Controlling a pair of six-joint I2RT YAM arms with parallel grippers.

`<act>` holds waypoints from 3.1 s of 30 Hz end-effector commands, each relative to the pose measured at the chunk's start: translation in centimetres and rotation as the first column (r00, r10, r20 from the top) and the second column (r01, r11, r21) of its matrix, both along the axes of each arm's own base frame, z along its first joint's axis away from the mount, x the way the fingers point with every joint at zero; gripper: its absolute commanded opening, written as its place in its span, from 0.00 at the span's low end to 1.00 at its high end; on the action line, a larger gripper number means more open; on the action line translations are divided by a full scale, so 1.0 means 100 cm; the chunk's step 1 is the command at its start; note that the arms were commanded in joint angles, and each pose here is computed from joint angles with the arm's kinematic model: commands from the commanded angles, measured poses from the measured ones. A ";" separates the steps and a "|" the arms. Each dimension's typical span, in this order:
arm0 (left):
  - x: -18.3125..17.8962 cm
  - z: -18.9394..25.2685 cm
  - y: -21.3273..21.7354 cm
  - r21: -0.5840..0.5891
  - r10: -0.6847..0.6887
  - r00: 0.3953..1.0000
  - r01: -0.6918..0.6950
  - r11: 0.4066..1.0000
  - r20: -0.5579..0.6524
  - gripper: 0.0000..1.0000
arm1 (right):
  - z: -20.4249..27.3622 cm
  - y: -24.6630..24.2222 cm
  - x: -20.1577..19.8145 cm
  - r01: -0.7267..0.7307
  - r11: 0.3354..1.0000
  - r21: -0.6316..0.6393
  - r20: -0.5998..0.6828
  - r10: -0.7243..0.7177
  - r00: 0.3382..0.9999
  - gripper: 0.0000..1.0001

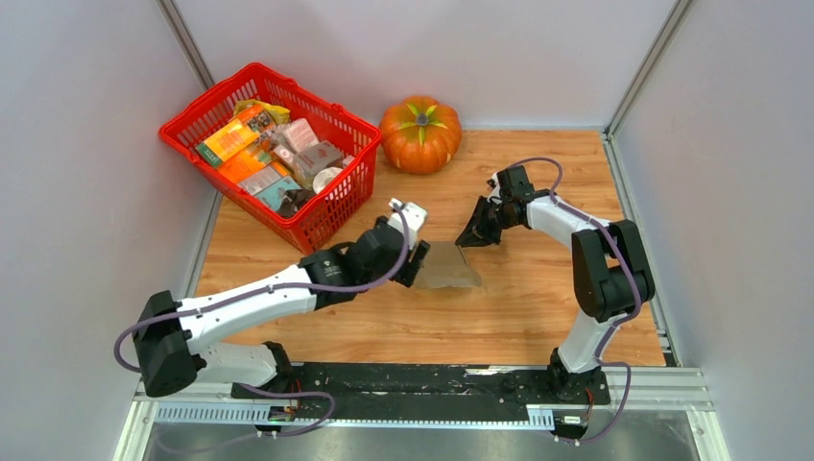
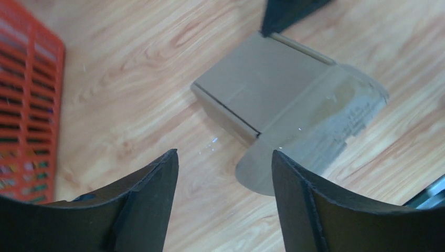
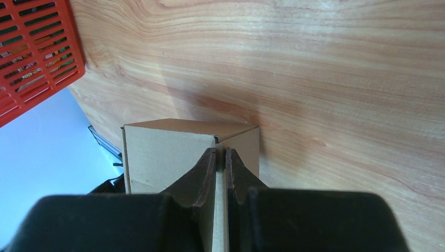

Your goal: Fold the paper box

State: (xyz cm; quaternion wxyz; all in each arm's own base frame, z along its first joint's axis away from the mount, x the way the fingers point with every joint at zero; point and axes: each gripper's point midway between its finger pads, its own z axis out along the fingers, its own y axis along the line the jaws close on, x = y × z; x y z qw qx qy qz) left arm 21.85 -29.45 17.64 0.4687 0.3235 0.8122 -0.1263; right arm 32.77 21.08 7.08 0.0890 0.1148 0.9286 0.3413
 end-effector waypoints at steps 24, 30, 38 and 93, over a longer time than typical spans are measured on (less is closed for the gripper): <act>0.034 -0.071 -0.006 -0.348 0.042 0.376 -0.889 0.297 -0.926 0.80 | 0.008 0.004 0.008 -0.014 1.000 0.024 0.055 0.013 0.998 0.09; 0.048 -0.072 -0.013 -0.425 -0.006 0.437 -0.873 0.238 -0.900 0.80 | 0.008 0.003 0.007 -0.009 1.000 0.030 0.053 0.007 0.999 0.09; 0.046 -0.068 -0.028 -0.451 -0.095 0.441 -0.869 0.202 -0.892 0.81 | 0.006 0.004 0.009 0.002 0.999 0.036 0.050 -0.004 0.999 0.09; 0.003 -0.063 -0.036 -0.374 -0.314 0.295 -0.899 0.230 -0.902 0.41 | 0.158 -0.049 -0.061 0.157 0.956 -0.247 0.794 0.106 0.599 1.00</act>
